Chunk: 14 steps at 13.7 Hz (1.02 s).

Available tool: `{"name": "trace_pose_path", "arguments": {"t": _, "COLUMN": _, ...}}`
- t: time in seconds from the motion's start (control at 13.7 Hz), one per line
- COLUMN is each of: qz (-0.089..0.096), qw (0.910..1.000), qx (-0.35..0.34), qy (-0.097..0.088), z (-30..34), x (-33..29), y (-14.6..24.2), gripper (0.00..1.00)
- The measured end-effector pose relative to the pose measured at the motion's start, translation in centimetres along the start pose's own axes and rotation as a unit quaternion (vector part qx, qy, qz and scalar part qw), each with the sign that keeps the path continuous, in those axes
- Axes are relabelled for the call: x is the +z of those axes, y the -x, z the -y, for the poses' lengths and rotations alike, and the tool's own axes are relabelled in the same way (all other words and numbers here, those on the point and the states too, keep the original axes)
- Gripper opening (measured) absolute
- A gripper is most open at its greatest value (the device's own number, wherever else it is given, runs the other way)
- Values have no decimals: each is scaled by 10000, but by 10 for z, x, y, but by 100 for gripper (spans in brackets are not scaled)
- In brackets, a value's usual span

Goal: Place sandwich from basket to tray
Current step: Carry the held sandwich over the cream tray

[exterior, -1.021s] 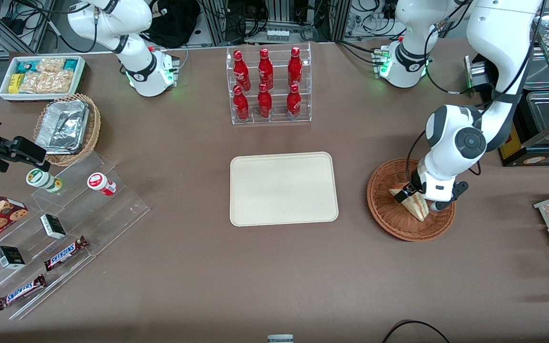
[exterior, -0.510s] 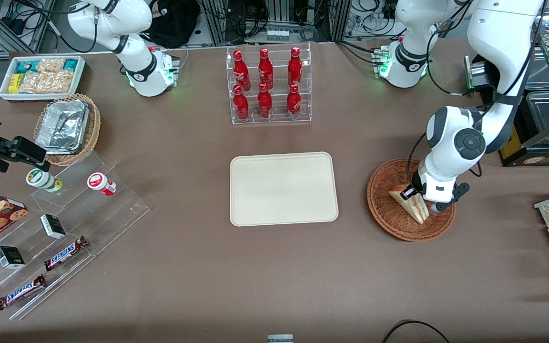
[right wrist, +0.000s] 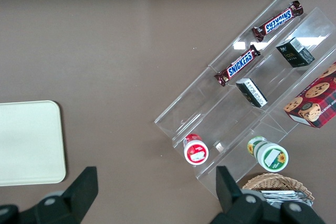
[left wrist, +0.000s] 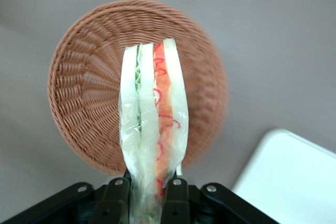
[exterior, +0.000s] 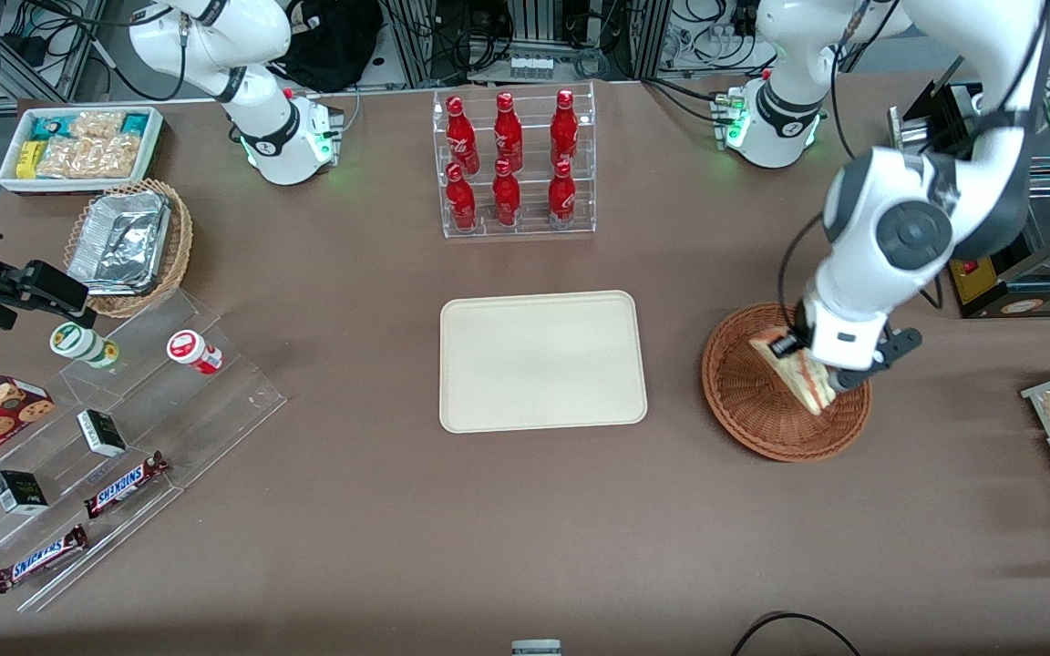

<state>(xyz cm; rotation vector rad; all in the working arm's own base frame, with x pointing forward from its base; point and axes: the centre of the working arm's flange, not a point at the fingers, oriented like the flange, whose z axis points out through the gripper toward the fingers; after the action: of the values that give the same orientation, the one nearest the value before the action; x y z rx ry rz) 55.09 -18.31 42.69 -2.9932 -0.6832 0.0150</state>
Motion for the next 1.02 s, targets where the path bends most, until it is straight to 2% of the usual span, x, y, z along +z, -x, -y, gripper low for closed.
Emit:
{"name": "trace_pose_path", "arguments": {"t": 0.22, "qz": -19, "qw": 9978, "qx": 665, "qy": 44, "z": -73, "x": -40, "y": 60, "gripper": 22}}
{"name": "trace_pose_path", "arguments": {"t": 0.36, "qz": 75, "qw": 9955, "qx": 942, "qy": 61, "z": -118, "x": -27, "y": 97, "gripper": 21}}
{"name": "trace_pose_path", "arguments": {"t": 0.44, "qz": 123, "qw": 9941, "qx": 1075, "qy": 94, "z": -137, "x": -15, "y": 109, "gripper": 16}}
{"name": "trace_pose_path", "arguments": {"t": 0.66, "qz": 229, "qw": 9884, "qx": 1460, "qy": 342, "z": -194, "x": 28, "y": 137, "gripper": 15}}
{"name": "trace_pose_path", "arguments": {"t": 0.88, "qz": 243, "qw": 9806, "qx": 1803, "qy": 725, "z": -244, "x": 82, "y": 176, "gripper": 15}}
{"name": "trace_pose_path", "arguments": {"t": 0.95, "qz": 256, "qw": 9785, "qx": 1895, "qy": 773, "z": -254, "x": 99, "y": 187, "gripper": 15}}
{"name": "trace_pose_path", "arguments": {"t": 1.02, "qz": 251, "qw": 9767, "qx": 2003, "qy": 725, "z": -261, "x": 114, "y": 195, "gripper": 15}}
